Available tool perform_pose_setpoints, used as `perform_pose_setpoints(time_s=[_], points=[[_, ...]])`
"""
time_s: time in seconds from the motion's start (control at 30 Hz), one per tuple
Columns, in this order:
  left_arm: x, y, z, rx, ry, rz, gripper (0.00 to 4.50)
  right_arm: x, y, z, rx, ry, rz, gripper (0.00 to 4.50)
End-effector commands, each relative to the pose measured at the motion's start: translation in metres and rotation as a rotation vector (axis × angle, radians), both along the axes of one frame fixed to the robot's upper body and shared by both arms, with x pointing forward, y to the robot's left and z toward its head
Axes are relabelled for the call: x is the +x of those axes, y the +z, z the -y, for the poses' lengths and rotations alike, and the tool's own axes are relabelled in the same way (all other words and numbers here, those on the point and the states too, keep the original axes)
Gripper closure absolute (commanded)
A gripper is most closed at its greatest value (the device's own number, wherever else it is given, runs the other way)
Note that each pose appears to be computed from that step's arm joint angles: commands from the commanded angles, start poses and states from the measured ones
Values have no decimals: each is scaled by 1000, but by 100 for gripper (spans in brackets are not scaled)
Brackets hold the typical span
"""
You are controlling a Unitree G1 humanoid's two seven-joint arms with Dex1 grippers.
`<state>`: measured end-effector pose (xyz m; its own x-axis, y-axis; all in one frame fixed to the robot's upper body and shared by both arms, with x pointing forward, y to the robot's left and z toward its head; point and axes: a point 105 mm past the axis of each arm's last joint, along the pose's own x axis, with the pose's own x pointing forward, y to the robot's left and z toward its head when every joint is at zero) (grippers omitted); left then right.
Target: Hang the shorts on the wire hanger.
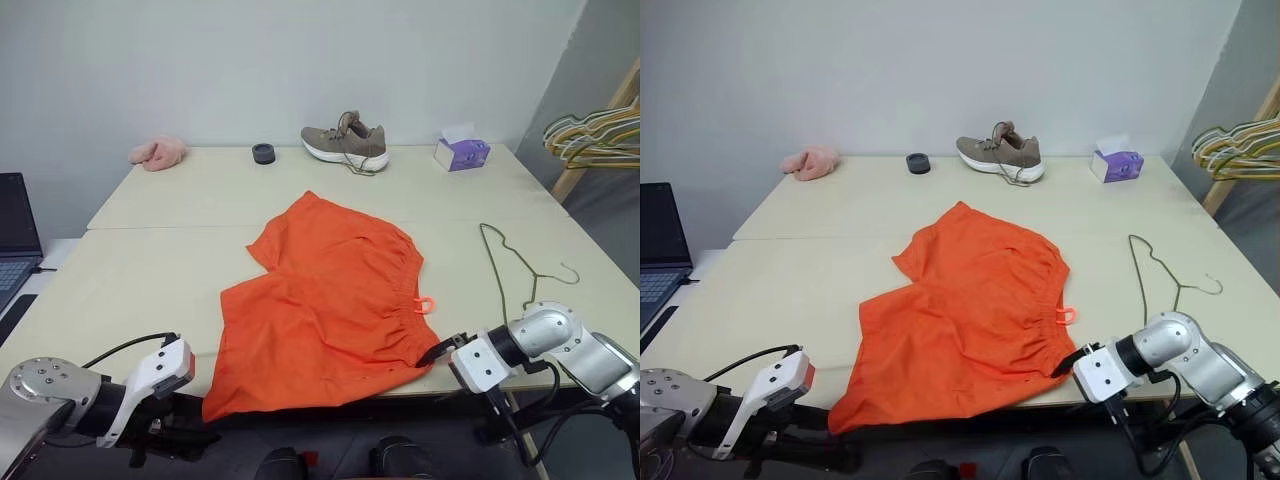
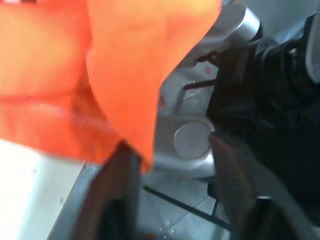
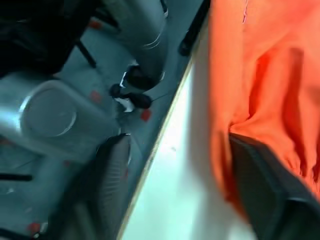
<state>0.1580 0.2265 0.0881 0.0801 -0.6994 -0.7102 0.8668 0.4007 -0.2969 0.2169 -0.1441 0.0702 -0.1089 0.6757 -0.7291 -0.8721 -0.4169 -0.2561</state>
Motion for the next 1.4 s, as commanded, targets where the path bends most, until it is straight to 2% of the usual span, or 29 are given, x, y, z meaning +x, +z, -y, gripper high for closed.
perform_pose_setpoints(time_s=[0.03,0.13,0.3,0.43,0.5,0.6,0.7,0.77,0.87,1.13,1.4], points=[[13,22,14,-94,-14,98,111,6,29,-13,140,-91,-11,2],[27,37,25,-179,-4,178,14,20,53,-26,323,-258,-50,0],[57,65,45,-310,23,365,14,58,83,-17,592,-623,-1,0],[74,82,61,-396,36,468,14,82,91,14,727,-948,10,0],[85,85,63,-406,58,499,14,92,92,32,775,-1086,83,0],[104,85,63,-378,76,566,14,107,76,64,751,-1364,144,0],[113,88,70,-365,36,610,14,117,64,96,638,-1644,316,0],[115,90,74,-379,16,613,14,120,53,108,516,-1738,358,0],[116,96,83,-397,-55,620,14,127,43,121,426,-1820,382,0],[124,104,88,-380,-121,666,14,150,27,146,347,-1950,272,0],[127,106,92,-381,-130,691,14,161,-12,152,185,-1994,-92,0]])
